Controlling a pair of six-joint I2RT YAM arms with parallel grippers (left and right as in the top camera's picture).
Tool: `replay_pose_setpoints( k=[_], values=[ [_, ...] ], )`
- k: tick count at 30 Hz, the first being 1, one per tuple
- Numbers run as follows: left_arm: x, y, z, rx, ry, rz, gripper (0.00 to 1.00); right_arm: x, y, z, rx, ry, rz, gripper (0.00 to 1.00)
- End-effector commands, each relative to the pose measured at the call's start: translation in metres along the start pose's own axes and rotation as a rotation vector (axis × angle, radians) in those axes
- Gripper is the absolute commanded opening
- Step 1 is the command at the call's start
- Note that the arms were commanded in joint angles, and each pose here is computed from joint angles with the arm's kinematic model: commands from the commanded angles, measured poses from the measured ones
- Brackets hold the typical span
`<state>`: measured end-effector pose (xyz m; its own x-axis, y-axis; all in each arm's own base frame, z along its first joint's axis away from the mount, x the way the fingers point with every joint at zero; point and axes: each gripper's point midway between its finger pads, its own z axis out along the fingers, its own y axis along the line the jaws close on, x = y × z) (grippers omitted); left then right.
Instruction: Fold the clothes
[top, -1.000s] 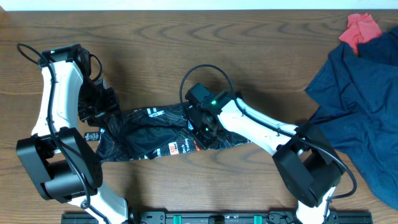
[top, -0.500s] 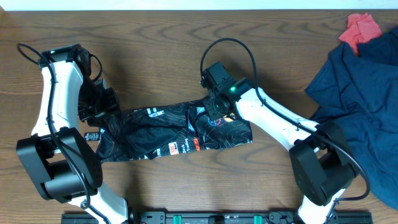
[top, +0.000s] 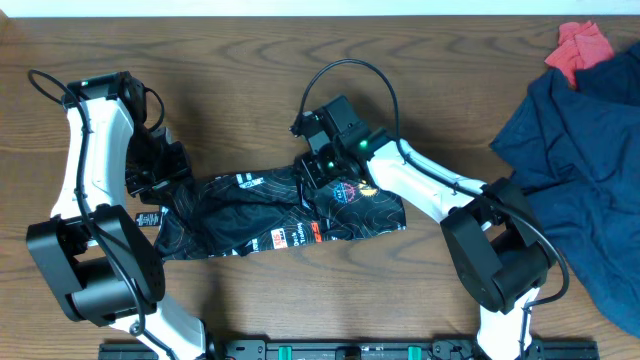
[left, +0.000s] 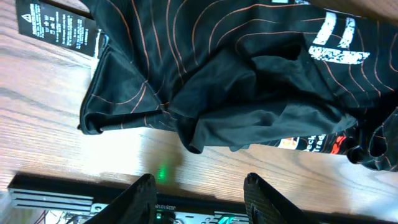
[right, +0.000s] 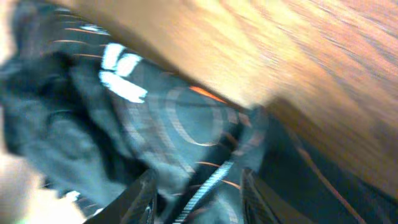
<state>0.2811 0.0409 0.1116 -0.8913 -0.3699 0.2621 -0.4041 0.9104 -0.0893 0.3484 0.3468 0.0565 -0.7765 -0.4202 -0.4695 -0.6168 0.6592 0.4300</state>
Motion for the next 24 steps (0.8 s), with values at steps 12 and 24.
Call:
replay_pose_setpoints(
  k=[12, 24],
  values=[
    [-0.011, 0.008, 0.015, -0.045, -0.018, 0.055, 0.78, -0.034, -0.065, -0.122, 0.226, -0.125, 0.117, 0.51],
    [0.001, 0.022, 0.099, -0.052, 0.026, 0.056, 0.86, 0.018, -0.094, -0.138, 0.349, 0.050, 0.240, 0.55]
  ],
)
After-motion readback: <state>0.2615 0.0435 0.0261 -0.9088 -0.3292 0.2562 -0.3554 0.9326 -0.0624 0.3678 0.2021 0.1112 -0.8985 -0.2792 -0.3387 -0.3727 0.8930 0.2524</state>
